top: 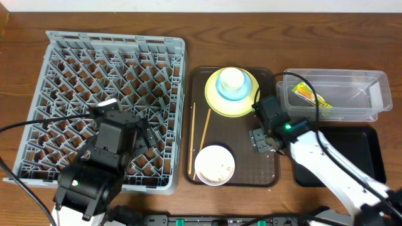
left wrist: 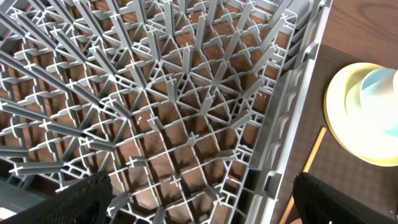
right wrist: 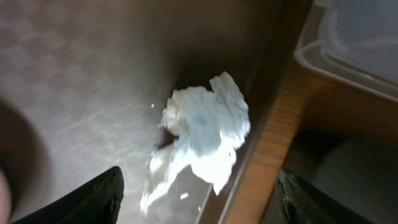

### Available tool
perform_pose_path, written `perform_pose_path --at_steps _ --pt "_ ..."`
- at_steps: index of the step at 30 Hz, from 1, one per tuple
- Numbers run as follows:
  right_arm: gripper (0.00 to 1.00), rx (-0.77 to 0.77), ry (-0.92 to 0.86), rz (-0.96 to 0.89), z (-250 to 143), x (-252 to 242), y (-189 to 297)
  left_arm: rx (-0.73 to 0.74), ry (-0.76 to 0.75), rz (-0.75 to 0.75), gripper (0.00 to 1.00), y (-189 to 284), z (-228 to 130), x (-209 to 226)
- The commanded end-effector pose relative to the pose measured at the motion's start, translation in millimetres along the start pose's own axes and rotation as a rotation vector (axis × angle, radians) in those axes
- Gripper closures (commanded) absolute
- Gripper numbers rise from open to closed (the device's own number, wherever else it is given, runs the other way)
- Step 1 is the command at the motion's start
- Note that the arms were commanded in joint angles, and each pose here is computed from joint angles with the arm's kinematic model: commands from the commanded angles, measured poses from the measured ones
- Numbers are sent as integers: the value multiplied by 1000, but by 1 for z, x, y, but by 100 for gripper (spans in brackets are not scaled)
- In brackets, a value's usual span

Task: Sort waste into correct bins and load items into the dishwasher
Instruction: 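Move the right gripper back and grasp the crumpled white tissue, then carry the tissue with the right gripper and drop it in the clear bin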

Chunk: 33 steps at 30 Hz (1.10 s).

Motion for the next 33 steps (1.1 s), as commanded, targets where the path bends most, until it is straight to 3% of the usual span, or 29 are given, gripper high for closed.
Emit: perform_pose_path --at_steps 1,14,19,24,33 --pt "24 29 -5 -30 2 1 -12 -14 -5 -2 6 4 4 0" --pt "36 167 15 41 -4 17 -63 -14 -5 -3 6 4 4 0" --pt "56 199 12 122 -8 27 -73 -14 -5 -3 6 4 4 0" --pt "98 149 4 170 4 30 -61 -14 -5 -3 6 4 4 0" --pt "99 -130 -30 146 56 2 2 -14 -5 -3 6 4 4 0"
Point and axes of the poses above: each gripper's point midway between its finger pads, its own y axis back along the fingers, its own x axis along the line the jaws close on, z = x × y, the point moved 7 cm from there along y, back along the fingers, and after that the axes turned 13 degrees about y, right-handed, at the moved point
